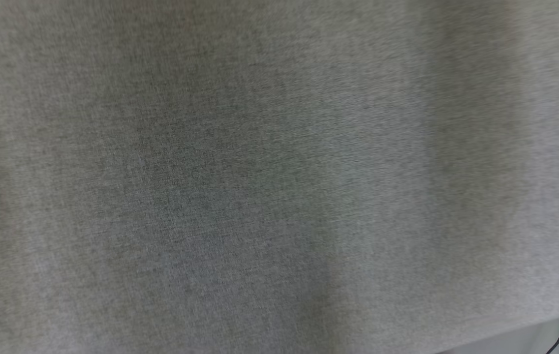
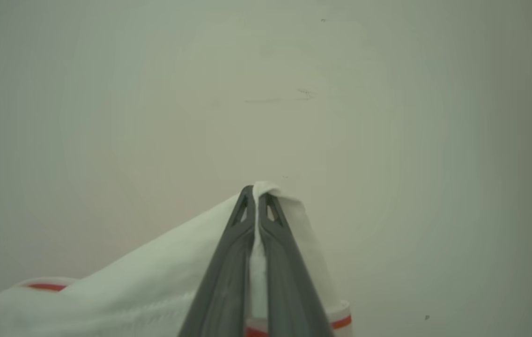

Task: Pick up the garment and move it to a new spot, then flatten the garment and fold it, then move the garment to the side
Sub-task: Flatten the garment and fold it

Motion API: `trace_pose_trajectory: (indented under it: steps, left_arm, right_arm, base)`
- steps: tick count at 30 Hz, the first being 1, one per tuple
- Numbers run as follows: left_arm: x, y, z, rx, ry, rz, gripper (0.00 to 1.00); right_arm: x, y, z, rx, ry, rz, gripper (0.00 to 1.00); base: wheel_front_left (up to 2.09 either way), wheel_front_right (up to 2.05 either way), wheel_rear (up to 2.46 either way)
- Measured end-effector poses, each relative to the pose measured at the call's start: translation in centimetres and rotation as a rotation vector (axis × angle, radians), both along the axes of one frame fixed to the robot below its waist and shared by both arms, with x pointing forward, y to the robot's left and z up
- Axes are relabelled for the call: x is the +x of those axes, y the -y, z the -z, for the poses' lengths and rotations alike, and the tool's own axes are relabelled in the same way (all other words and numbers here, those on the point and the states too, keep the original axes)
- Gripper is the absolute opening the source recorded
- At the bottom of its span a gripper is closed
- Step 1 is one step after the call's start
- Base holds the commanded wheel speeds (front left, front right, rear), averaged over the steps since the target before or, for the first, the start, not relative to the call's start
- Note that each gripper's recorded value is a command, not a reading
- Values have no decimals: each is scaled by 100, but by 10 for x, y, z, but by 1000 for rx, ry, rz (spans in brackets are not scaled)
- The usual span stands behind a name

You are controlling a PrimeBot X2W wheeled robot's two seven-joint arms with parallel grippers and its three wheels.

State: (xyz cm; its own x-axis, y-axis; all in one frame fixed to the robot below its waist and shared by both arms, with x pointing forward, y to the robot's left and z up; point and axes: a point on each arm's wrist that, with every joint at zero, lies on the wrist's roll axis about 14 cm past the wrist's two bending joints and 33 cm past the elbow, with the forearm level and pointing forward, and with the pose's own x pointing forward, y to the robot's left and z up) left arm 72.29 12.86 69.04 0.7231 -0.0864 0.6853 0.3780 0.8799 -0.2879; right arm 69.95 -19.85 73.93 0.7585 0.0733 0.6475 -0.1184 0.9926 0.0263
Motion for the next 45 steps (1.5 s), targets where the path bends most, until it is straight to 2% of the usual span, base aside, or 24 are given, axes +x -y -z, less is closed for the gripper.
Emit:
trace_pose_trajectory:
  steps: [5, 7, 11, 18, 22, 25, 26, 28, 41, 45]
  left_arm:
    - [16, 3, 117, 57, -246, 12, 0]
    - [14, -2, 148, 61, -320, 6, 0]
    - [1, -13, 178, 40, -402, -3, 0]
    - [-47, -13, 221, 30, -560, 21, 0]
    - [-86, -6, 240, 26, -654, 55, 0]
    - [-116, 6, 246, 31, -709, 102, 0]
    - [-137, 10, 247, 9, -742, 122, 0]
    - [-157, 11, 247, 18, -768, 132, 0]
    - [-262, 0, 231, 96, -821, 106, 0]
    - [-292, -5, 234, 116, -844, 78, 0]
  right_arm:
    - [17, -20, 112, -84, -224, -42, 0]
    - [15, -24, 135, -69, -266, -67, 0]
    - [0, -32, 163, -101, -329, -109, 0]
    - [-41, -11, 199, -21, -470, -109, 0]
    - [-70, 7, 220, 8, -623, -88, 0]
    - [-100, 21, 235, 4, -745, -65, 0]
    - [-122, 33, 239, -1, -807, -44, 0]
    - [-145, 43, 241, 0, -852, -20, 0]
    - [-292, 43, 262, 76, -1132, 28, 0]
    - [-323, 43, 259, 93, -1152, 52, 0]
  base:
    - [0, 0, 0]
    - [0, 0, 0]
    - [0, 0, 0]
    - [0, 0, 0]
    - [0, 0, 0]
    - [0, 0, 0]
    - [0, 0, 0]
    - [0, 0, 0]
    - [0, 0, 0]
    - [0, 0, 0]
